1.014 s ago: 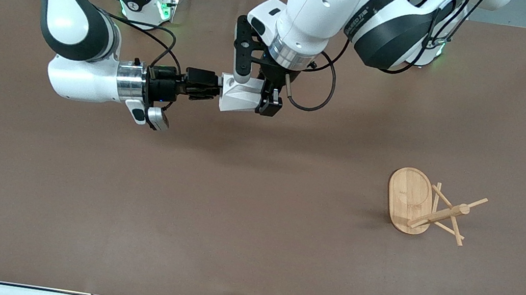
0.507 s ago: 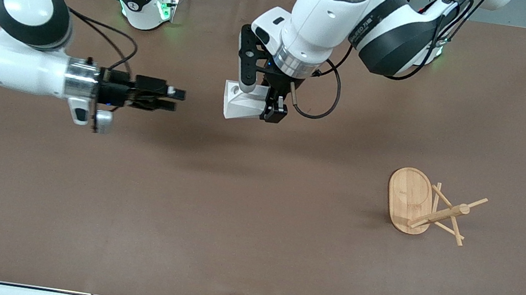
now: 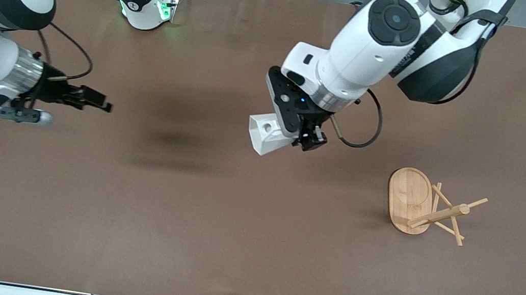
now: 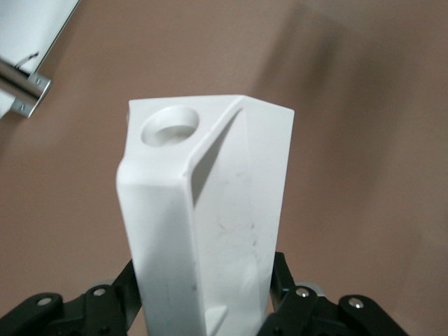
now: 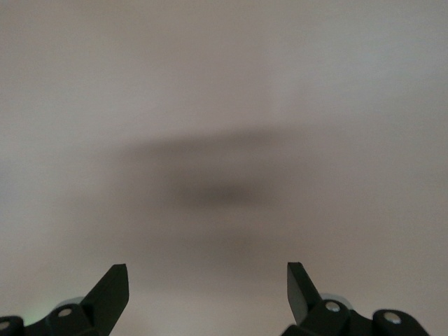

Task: Hang cup on rack
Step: 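Carry the cup with the left gripper while the right gripper retracts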

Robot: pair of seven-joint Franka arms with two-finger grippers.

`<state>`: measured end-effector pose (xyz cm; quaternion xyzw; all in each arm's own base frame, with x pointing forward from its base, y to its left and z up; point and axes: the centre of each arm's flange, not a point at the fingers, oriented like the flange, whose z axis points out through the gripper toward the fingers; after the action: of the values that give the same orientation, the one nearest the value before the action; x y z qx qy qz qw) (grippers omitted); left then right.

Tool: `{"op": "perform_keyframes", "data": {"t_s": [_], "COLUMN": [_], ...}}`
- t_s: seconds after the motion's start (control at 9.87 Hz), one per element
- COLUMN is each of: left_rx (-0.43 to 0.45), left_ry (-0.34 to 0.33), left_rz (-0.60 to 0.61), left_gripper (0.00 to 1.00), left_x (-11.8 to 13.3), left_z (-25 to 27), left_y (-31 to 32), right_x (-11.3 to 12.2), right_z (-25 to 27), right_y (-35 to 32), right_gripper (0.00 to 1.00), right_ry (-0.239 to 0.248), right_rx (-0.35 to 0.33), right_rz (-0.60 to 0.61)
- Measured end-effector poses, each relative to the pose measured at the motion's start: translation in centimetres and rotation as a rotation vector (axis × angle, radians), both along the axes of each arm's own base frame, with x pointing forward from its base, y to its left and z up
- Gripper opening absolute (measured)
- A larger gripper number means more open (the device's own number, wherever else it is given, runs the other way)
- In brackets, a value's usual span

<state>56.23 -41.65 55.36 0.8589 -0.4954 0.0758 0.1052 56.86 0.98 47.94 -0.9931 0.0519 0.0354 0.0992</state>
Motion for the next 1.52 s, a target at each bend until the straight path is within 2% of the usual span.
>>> {"op": "perform_keyframes", "data": {"t_s": [0.1,0.2,0.3,0.51,0.71,0.91,1.11,1.32,1.52], "left_rx": [0.006,0.014,0.021,0.059,0.124,0.170,0.174,0.157,0.157], "left_ry": [0.027,0.050,0.063,0.108,0.153,0.175,0.169,0.176,0.166], "left_rz": [0.094,0.178,0.239,0.323,0.382,0.438,0.496,0.486,0.477], "left_gripper": [0.73,0.73,0.73,0.73,0.73,0.73,0.73,0.73,0.73], "left_x": [0.2,0.6,1.5,4.0,5.2,4.5,2.8,1.6,0.3], "left_z": [0.5,0.9,1.1,0.0,-3.3,-5.9,-8.0,-10.3,-12.3], "left_y": [0.9,2.1,3.9,9.0,12.6,15.7,20.5,25.8,27.8], "right_x": [0.2,0.4,0.1,-1.7,-3.9,-4.8,-4.8,-4.7,-4.8], "right_z": [2.1,5.0,7.8,13.1,17.4,18.9,19.0,19.7,20.0], "right_y": [-2.8,-4.9,-6.0,-6.7,-6.4,-7.1,-7.6,-6.9,-6.6], "right_gripper": [1.00,1.00,1.00,1.00,1.00,1.00,1.00,1.00,1.00], "right_ry": [-0.044,-0.088,-0.090,-0.036,-0.017,-0.032,-0.036,-0.052,-0.055], "right_rx": [-0.077,-0.119,-0.133,-0.139,-0.143,-0.153,-0.159,-0.161,-0.163], "right_rz": [-0.015,-0.035,-0.046,-0.047,-0.090,-0.123,-0.132,-0.119,-0.110]}}
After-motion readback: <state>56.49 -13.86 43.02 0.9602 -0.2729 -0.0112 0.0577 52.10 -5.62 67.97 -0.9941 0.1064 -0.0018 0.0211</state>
